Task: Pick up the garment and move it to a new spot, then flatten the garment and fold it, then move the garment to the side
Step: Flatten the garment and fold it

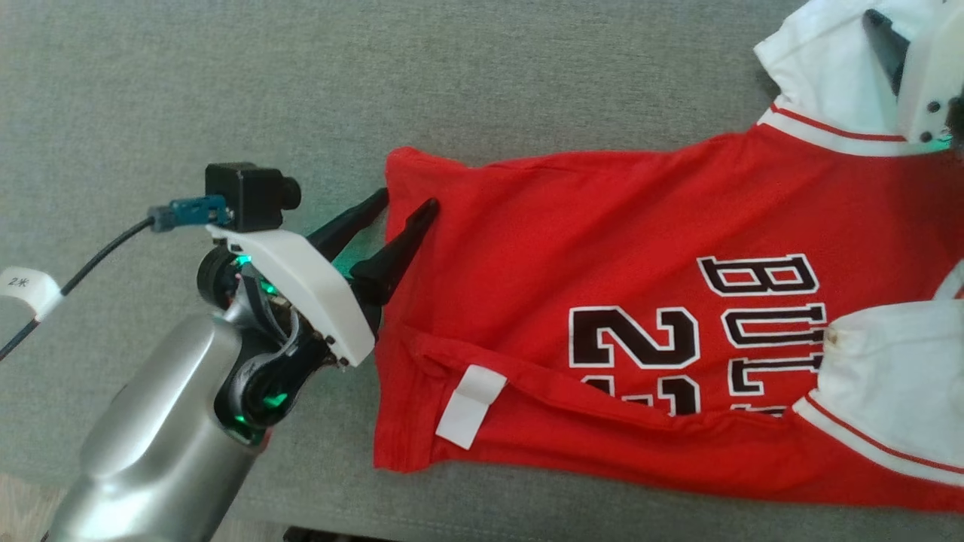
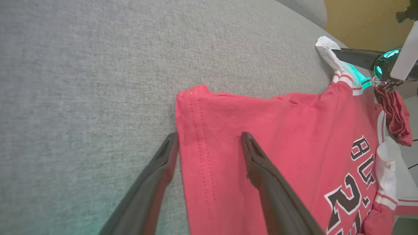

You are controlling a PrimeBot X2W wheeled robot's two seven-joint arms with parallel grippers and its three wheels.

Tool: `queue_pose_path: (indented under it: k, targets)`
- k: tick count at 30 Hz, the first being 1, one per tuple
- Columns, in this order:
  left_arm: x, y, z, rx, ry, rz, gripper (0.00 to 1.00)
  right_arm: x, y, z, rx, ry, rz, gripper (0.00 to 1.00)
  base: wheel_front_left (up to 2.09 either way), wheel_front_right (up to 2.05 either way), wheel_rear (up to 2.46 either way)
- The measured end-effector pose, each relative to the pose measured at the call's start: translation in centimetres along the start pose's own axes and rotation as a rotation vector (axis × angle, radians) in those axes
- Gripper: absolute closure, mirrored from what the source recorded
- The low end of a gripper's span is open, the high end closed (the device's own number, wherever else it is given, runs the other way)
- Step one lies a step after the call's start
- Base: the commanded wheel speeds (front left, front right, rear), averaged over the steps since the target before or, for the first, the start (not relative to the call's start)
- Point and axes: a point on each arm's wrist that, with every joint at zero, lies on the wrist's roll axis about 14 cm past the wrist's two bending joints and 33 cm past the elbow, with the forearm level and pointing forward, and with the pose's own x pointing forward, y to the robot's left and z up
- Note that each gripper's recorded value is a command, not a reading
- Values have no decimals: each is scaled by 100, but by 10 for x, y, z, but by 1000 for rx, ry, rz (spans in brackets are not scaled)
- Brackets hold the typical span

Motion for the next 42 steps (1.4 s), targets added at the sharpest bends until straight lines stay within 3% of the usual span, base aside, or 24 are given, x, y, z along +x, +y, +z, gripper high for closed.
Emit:
queue_pose_path:
  k: [10,11,12,17,24,30,34,42]
  targets:
    - [14,-1,6,20,18,-11,3,-4,2,-5,0,16,15,0,0,0,0]
    - [16,-2,8,27,20,-14,90,-4,4,-6,2,21,22,99,0,0,0]
    - [18,-2,10,31,17,-17,100,-4,7,-5,4,20,32,100,0,0,0]
    - [24,-4,17,34,-21,-18,100,-7,16,5,42,-55,75,100,0,0,0]
    - [18,9,51,20,-155,31,100,-28,-10,49,118,-244,23,100,0,0,0]
    - [9,1,80,8,-262,17,100,-57,-17,71,129,-336,18,100,0,0,0]
    - [-2,-15,81,-16,-312,-22,100,-80,-9,52,116,-356,38,100,0,0,0]
    - [-36,-39,35,-104,-302,-59,100,-143,-5,-38,171,-297,22,100,0,0,0]
